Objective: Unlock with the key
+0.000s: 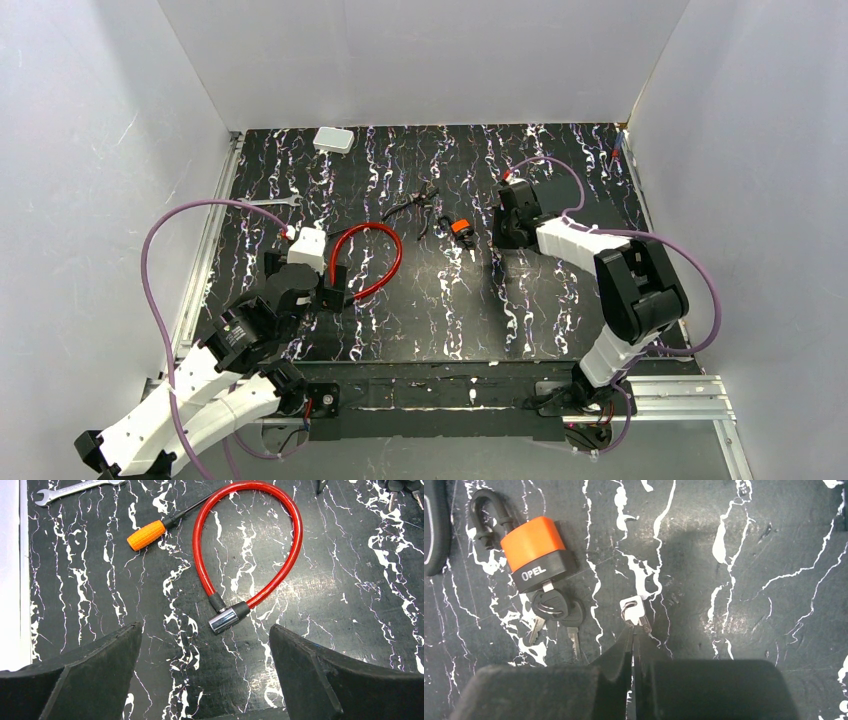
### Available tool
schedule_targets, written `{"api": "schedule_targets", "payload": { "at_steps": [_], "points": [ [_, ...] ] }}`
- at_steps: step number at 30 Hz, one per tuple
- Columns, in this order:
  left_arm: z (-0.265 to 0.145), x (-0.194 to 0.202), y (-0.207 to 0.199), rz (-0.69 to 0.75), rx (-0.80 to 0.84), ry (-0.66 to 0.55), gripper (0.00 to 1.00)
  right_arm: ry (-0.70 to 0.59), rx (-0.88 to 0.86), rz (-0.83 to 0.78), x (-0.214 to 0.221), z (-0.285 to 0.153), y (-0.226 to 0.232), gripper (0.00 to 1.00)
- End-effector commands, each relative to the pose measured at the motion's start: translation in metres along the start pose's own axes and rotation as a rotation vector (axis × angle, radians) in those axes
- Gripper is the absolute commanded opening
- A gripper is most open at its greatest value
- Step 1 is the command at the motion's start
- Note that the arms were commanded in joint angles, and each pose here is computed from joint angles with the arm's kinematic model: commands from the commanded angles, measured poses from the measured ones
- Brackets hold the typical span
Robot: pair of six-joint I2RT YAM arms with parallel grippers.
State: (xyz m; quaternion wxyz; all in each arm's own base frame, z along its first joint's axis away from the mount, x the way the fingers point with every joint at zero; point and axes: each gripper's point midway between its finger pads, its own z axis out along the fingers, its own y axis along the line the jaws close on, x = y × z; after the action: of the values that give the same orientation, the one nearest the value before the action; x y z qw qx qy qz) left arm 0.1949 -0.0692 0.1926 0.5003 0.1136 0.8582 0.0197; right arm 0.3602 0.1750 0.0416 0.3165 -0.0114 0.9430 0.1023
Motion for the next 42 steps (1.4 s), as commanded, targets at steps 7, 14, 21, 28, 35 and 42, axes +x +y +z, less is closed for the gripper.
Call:
{"api": "schedule_targets", "payload": {
  "at_steps": [7, 14, 21, 28, 35, 42],
  "points": [
    [-0.002, -0.006, 0.003, -0.010, -0.009, -0.018, 0.98, 0.007, -0.032, -0.033, 0.000, -0.010, 0.008, 0.46],
    [-0.002, -0.006, 0.004, -0.012, -0.008, -0.018, 0.98, 0.047, 0.020, -0.093, 0.011, 0.002, 0.003, 0.45],
    [-0.002, -0.006, 0.003, -0.010, -0.007, -0.018, 0.98, 0.058, 0.035, -0.108, 0.013, 0.008, 0.001, 0.23],
    [-0.001, -0.006, 0.003, -0.010, -0.006, -0.017, 0.98, 0.044, 0.048, -0.117, 0.006, 0.004, 0.000, 0.07],
    [-0.001, -0.006, 0.002, -0.011, -0.004, -0.016, 0.98, 0.018, 0.010, -0.119, -0.005, -0.010, 0.010, 0.01],
    [-0.001, -0.006, 0.000, -0.009, 0.013, -0.016, 0.98, 0.005, -0.059, -0.126, -0.012, -0.029, 0.023, 0.01]
  ]
}}
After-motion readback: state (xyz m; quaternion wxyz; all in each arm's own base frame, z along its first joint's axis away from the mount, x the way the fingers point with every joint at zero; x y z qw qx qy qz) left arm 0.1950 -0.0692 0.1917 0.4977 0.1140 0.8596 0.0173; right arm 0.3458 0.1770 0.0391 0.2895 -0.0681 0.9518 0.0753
